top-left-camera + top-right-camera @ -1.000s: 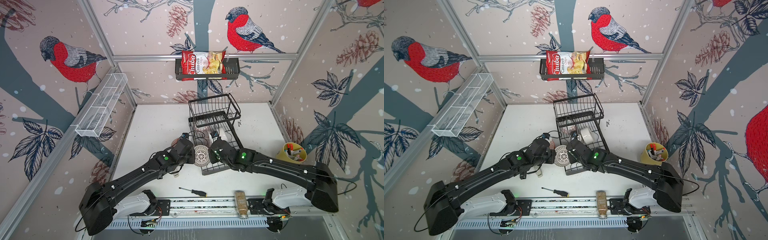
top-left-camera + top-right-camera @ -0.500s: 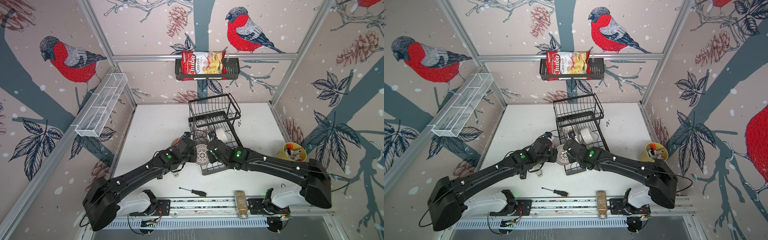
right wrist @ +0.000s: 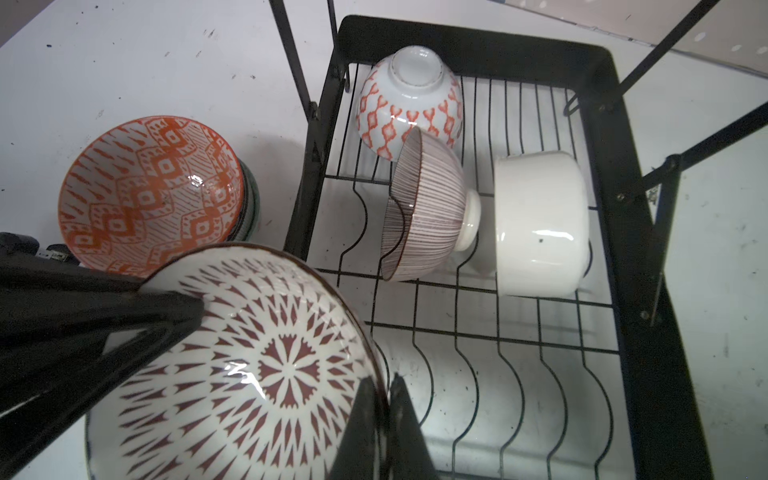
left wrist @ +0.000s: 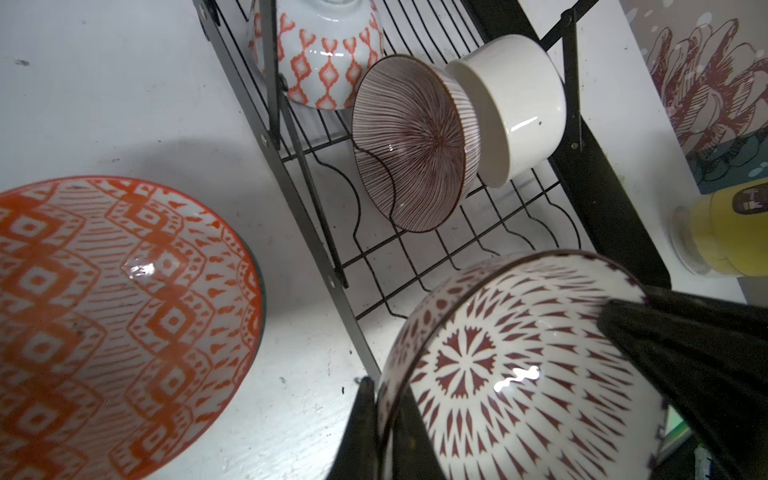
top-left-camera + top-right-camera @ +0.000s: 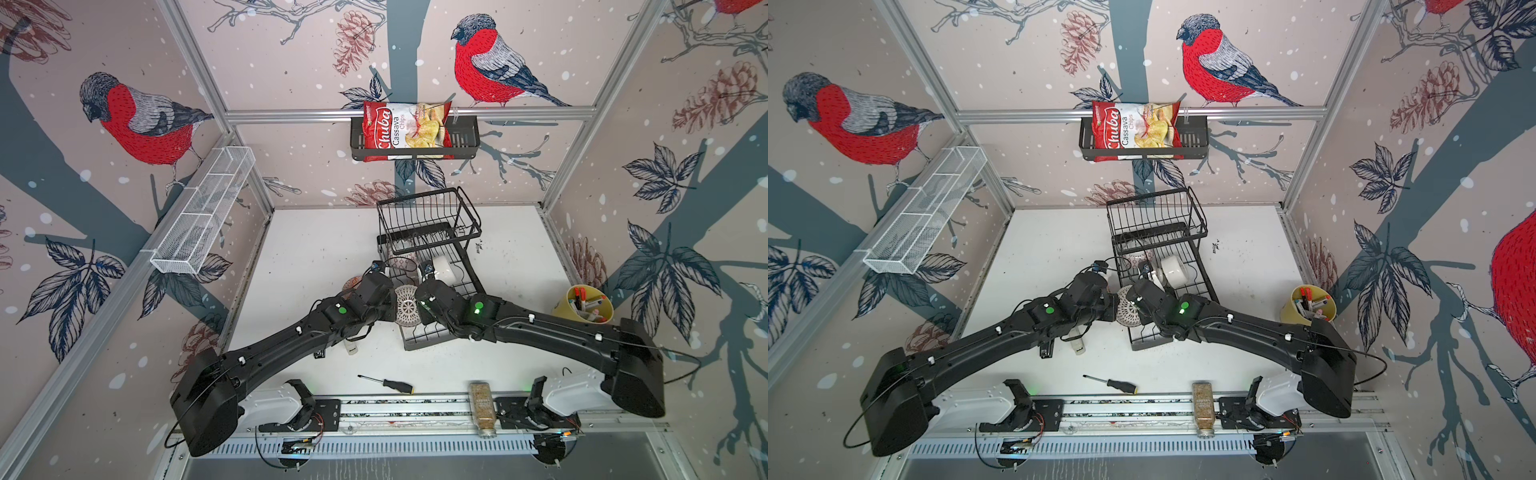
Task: Load the bowls into the dish rack
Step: 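Close the right gripper on the starburst bowl rim held by the left gripper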
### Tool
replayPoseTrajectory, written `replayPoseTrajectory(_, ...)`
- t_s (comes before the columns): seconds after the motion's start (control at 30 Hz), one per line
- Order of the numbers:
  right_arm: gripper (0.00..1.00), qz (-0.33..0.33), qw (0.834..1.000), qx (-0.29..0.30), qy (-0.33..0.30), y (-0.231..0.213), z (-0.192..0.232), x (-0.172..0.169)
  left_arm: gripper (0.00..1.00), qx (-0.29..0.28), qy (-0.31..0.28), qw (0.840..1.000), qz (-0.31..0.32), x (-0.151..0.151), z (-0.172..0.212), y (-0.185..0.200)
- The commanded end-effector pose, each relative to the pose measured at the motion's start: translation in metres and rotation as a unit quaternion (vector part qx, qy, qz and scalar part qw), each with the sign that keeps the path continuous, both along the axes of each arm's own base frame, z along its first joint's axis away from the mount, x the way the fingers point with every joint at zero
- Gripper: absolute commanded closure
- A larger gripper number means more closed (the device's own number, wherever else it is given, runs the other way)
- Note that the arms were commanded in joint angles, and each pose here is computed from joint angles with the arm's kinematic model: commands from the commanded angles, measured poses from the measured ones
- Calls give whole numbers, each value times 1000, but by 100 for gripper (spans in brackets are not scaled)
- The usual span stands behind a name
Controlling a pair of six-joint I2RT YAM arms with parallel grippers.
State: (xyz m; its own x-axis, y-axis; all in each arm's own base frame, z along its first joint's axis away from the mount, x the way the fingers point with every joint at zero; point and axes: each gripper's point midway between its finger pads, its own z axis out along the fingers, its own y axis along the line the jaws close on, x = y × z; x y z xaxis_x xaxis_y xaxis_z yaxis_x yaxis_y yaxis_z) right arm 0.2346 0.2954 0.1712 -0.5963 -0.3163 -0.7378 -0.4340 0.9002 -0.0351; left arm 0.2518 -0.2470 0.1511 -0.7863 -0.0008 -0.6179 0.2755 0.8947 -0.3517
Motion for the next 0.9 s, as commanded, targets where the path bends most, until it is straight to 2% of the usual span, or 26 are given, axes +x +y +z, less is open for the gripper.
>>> replayPoseTrajectory(0.0,100,-38,998,-24,-44,-19,14,11,68,-36,-29,999,-13,9,20,-16)
replayPoseTrajectory(0.13,100,-51,996,-34,-59,-28,22,14,52,-40,-38,998,-20,12,25,-21)
replayPoseTrajectory(0.23,100,-58,995,-44,-65,-34,23,14,51,-43,-46,998,-24,14,29,-24)
replayPoseTrajectory(0.57,100,-120,985,-92,-80,-79,27,20,33,-28,-54,998,-18,18,24,-20)
replayPoseTrajectory(0.7,100,-159,979,-100,-78,-108,27,24,27,-4,-35,999,-20,17,7,-18)
replayPoseTrajectory(0.87,100,-201,972,-92,-79,-139,31,28,25,35,5,999,-18,15,-19,-16)
